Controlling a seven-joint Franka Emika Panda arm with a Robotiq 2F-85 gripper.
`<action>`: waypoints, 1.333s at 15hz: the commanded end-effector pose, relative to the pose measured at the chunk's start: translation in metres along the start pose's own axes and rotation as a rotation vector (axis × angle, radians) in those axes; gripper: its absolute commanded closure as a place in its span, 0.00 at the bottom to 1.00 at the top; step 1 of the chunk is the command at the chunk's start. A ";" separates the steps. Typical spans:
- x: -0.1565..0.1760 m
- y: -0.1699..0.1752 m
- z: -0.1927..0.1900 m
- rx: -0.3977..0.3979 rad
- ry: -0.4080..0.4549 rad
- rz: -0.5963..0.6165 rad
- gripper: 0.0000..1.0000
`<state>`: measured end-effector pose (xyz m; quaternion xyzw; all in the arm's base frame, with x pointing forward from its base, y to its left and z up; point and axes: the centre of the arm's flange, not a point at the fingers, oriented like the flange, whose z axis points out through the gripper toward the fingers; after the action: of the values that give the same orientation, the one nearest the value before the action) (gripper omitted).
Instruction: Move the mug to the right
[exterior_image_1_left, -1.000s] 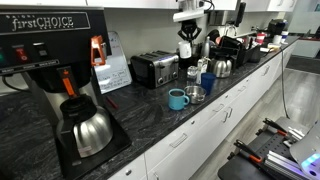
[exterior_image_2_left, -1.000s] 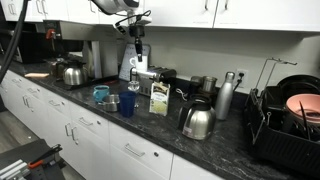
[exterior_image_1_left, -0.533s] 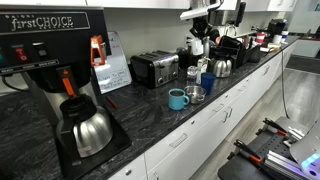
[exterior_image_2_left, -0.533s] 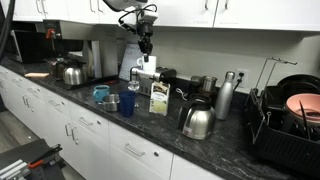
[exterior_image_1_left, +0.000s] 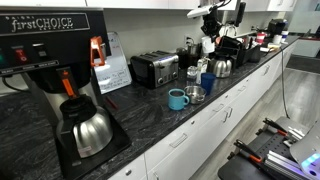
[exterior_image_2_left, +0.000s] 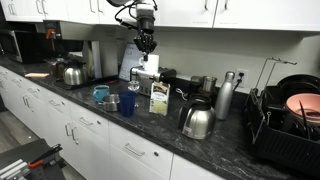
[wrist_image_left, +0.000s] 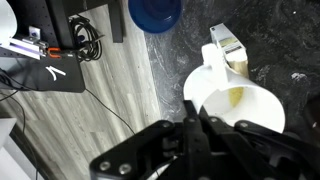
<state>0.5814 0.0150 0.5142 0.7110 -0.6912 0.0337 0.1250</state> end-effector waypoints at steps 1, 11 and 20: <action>-0.002 -0.001 0.001 -0.002 0.000 -0.003 0.98; 0.025 0.009 0.008 -0.022 -0.015 0.116 0.99; 0.062 0.033 0.082 -0.188 -0.112 0.289 0.99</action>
<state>0.5515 -0.0655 0.4696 0.6027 -0.7802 -0.0284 0.1651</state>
